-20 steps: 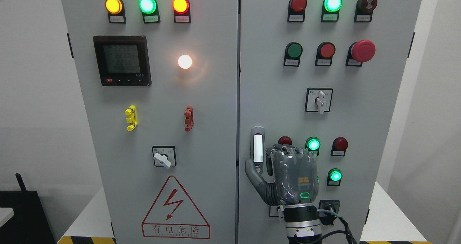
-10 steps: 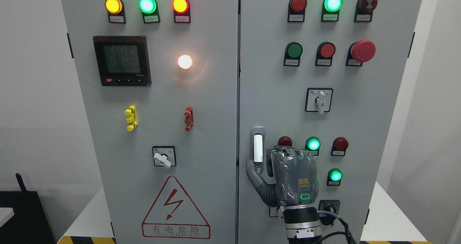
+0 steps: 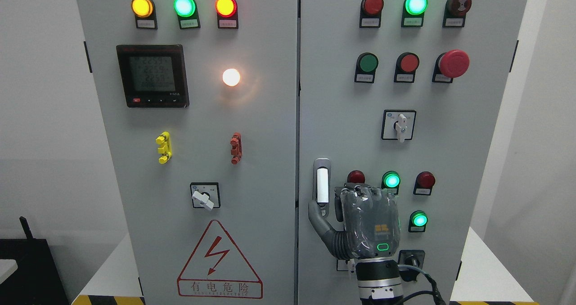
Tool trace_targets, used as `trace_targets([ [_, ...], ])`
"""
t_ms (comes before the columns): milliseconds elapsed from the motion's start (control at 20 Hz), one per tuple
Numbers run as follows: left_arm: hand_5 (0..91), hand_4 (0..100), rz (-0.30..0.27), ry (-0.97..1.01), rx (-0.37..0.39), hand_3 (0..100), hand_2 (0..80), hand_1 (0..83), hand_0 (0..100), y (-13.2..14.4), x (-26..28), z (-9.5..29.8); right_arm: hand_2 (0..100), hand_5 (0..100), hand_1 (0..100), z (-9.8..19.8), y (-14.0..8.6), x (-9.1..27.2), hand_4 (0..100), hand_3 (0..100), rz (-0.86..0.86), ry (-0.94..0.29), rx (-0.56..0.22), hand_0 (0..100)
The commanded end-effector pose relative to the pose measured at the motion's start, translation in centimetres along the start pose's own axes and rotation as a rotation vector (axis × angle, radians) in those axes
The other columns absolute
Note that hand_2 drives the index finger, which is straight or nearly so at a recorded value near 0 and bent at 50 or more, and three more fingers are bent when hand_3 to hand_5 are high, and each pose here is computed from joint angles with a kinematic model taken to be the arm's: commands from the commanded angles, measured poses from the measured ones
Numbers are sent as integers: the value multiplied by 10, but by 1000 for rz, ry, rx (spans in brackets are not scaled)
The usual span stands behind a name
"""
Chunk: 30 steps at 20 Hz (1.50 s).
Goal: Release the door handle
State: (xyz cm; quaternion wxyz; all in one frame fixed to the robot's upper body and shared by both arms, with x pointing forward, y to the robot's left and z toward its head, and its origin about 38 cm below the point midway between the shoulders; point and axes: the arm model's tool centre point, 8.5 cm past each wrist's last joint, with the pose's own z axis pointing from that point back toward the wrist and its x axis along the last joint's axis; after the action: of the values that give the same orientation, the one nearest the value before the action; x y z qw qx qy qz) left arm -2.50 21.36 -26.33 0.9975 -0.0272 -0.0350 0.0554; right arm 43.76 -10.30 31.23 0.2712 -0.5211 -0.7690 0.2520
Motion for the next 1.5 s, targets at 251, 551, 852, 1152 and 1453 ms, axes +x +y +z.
trace_targets([
  [251,0,0,-13,-15,-3,0,0,389,120,-1,5,-1,1000,990,451,0,0,-1,1000,1000,1,3,-2,432],
  [551,0,0,-13,-15,-3,0,0,389,120,-1,5,-1,1000,990,435,0,-1,-1,1000,1000,1,10,-6,466],
  [852,0,0,-13,-15,-3,0,0,389,120,-1,5,-1,1000,991,433,0,-1,-1,1000,1000,1,13,-4,477],
  [1152,0,0,-13,-15,-3,0,0,389,120,-1,5,-1,1000,990,439,2,0,-3,1000,1000,2,18,-2,480],
  [1453,0,0,-13,-15,-3,0,0,389,120,-1,5,-1,1000,990,442,3,0,-4,1000,1000,5,28,-5,481],
])
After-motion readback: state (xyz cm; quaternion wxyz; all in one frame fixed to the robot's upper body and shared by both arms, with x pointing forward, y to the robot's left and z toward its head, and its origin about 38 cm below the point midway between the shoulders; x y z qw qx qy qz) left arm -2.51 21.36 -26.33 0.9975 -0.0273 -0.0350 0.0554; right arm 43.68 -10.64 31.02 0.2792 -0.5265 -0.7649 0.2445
